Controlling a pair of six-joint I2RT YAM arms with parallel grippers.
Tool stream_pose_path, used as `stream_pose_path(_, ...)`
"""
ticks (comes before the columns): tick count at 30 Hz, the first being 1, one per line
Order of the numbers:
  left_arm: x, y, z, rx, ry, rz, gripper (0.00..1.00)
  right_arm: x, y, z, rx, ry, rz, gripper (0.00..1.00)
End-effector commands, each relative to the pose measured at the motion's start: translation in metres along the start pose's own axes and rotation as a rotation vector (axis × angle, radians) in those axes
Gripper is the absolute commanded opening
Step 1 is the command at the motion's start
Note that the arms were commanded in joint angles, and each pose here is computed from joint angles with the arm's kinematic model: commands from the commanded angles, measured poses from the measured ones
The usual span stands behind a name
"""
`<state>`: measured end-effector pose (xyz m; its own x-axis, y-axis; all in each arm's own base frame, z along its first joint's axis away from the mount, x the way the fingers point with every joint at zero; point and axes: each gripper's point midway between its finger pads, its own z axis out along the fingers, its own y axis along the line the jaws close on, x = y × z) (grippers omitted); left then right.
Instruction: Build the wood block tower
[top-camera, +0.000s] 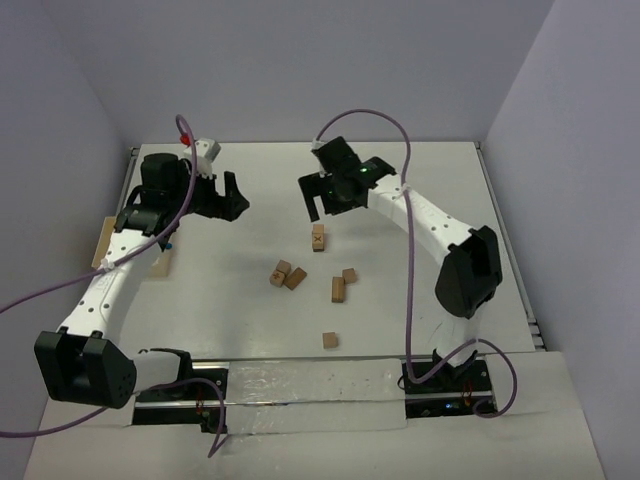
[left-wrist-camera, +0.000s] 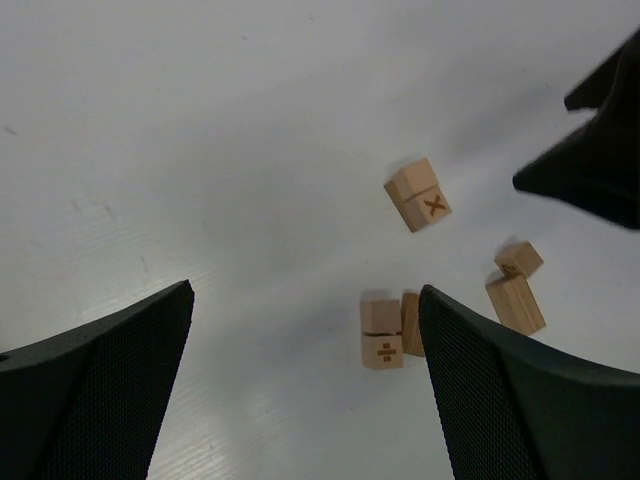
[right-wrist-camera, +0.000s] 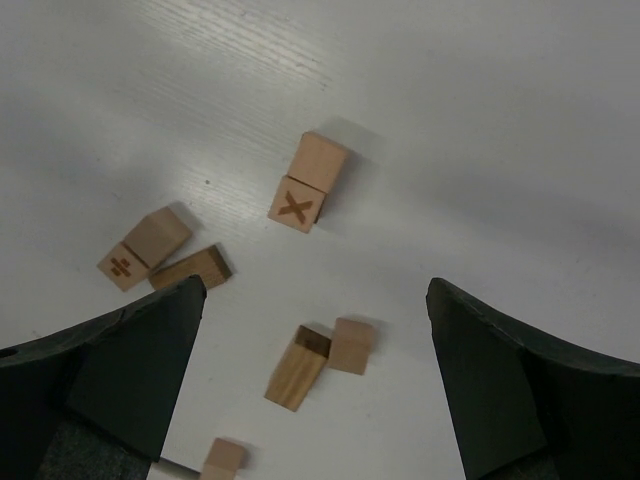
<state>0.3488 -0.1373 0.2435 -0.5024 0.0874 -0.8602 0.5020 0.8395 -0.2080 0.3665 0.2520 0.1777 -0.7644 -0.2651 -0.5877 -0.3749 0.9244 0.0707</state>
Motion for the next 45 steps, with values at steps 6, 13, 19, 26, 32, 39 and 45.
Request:
stream_pose_path(6,-0.026,0.046,-0.024,-0.157,-0.136,-0.180,0.99,0.021,0.004,0.063,0.220,0.140,0.151,0.96)
stream_pose_path(13,-0.024,0.046,-0.024,-0.141,-0.127,-0.167,0.99,0.027,0.007,0.091,0.221,0.162,0.162,0.92)
stream_pose_path(19,-0.021,0.042,-0.022,-0.114,-0.116,-0.165,0.99,0.028,0.010,0.104,0.196,0.159,0.166,0.88)
stream_pose_path(26,-0.022,0.039,-0.020,-0.091,-0.105,-0.159,0.99,0.036,0.016,0.125,0.170,0.190,0.180,0.86)
stream_pose_path(32,-0.020,0.033,-0.019,-0.051,-0.092,-0.148,0.99,0.037,0.017,0.136,0.160,0.188,0.195,0.80)
stream_pose_path(39,-0.023,0.024,-0.017,0.012,-0.081,-0.135,0.99,0.035,0.018,0.144,0.155,0.179,0.217,0.78)
stream_pose_path(45,-0.022,0.022,-0.016,0.027,-0.078,-0.133,0.99,0.034,0.016,0.150,0.160,0.171,0.195,0.73)
